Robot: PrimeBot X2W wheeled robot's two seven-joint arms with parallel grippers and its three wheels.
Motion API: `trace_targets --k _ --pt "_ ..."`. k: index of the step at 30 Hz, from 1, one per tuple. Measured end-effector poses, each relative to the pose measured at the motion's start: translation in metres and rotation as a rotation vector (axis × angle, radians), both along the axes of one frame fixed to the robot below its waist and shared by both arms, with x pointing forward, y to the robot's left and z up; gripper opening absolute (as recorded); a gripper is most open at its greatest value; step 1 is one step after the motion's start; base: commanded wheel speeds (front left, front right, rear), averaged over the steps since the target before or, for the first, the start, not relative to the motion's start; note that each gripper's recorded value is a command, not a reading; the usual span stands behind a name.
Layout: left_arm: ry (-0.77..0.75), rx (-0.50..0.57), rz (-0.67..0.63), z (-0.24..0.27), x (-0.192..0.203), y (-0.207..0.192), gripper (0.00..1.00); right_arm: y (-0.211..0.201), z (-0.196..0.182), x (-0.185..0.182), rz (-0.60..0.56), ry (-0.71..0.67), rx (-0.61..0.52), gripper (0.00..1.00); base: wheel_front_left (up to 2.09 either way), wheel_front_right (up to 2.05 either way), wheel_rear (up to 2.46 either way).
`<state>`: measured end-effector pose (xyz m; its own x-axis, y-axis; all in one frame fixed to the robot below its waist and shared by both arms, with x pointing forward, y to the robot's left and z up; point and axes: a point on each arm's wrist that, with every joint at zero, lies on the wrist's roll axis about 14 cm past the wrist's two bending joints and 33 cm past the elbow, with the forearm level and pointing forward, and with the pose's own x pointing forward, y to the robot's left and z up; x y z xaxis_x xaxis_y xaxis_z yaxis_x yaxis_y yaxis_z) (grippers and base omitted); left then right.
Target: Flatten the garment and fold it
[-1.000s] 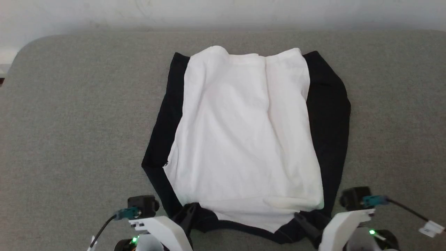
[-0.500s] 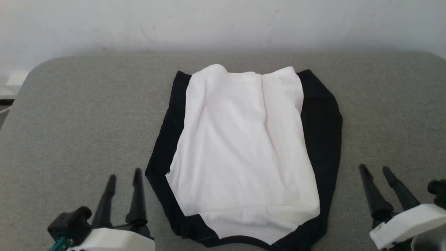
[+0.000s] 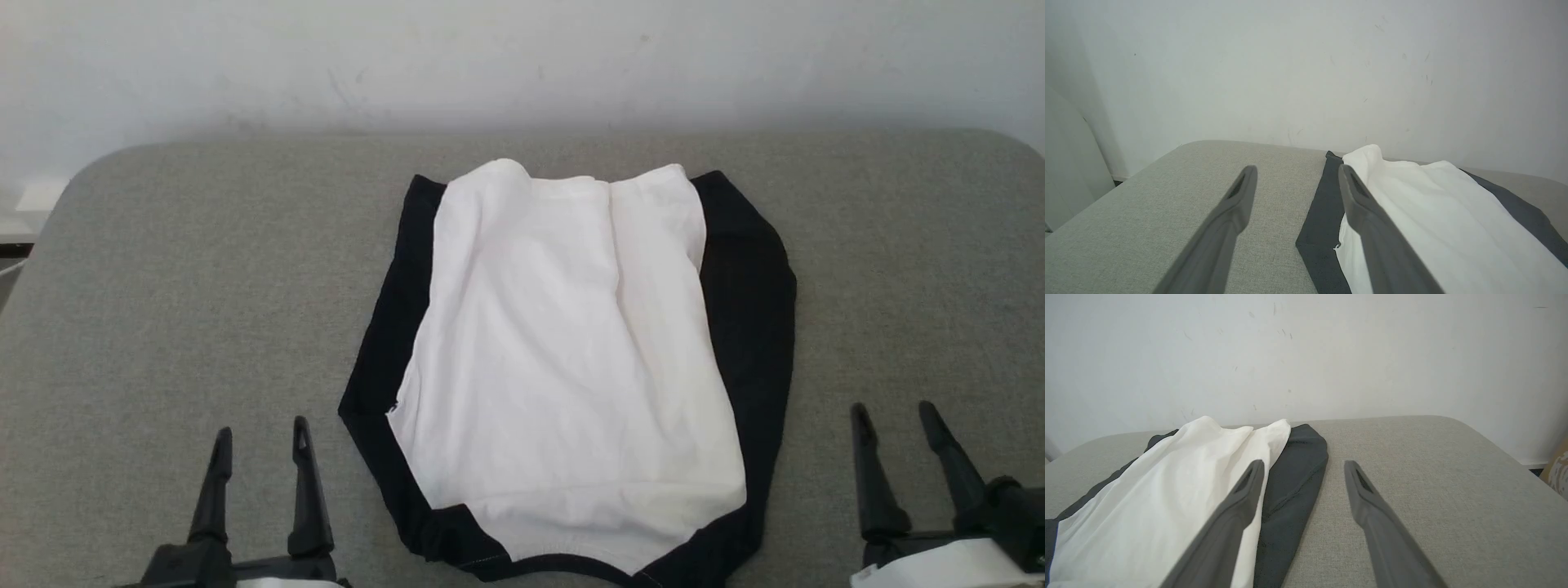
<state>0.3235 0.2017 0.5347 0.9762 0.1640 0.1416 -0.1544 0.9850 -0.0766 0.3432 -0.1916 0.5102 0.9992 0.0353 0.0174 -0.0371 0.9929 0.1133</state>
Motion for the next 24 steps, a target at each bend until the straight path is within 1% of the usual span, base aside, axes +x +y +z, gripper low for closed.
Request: trace_targets --k 3,7,10,14,16,18,21,24 --pt "-0.012 0.022 -0.013 0.003 0.008 0.003 1.0 0.003 -0.003 0.002 0.004 0.0 0.006 1.0 0.0 0.0 0.0" --pt "-0.069 0.074 -0.097 0.02 0.034 -0.001 1.0 -0.002 -0.007 0.009 -0.012 0.009 0.043 1.0 0.0 0.0 0.0" --pt "-0.073 0.112 -0.172 0.033 0.063 -0.002 1.0 -0.001 -0.008 0.019 -0.013 0.006 0.084 1.0 0.0 0.0 0.0" --pt "-0.084 0.154 -0.252 0.064 0.115 -0.001 1.0 0.0 -0.015 0.035 -0.017 0.015 0.127 1.0 0.0 0.0 0.0" --pt "-0.05 0.183 -0.289 0.073 0.142 0.0 1.0 0.004 -0.02 0.043 -0.006 0.025 0.12 1.0 0.0 0.0 0.0" --pt "-0.006 0.155 -0.317 0.076 0.167 0.0 1.0 0.007 -0.027 0.051 0.003 0.04 0.113 1.0 0.0 0.0 0.0" --pt "0.101 0.145 -0.359 0.071 0.202 0.0 1.0 0.01 -0.036 0.06 0.01 0.057 0.106 1.0 0.0 0.0 0.0" --pt "0.216 0.097 -0.412 0.059 0.233 -0.007 1.0 0.014 -0.045 0.067 0.021 0.077 0.106 1.0 0.0 0.0 0.0"
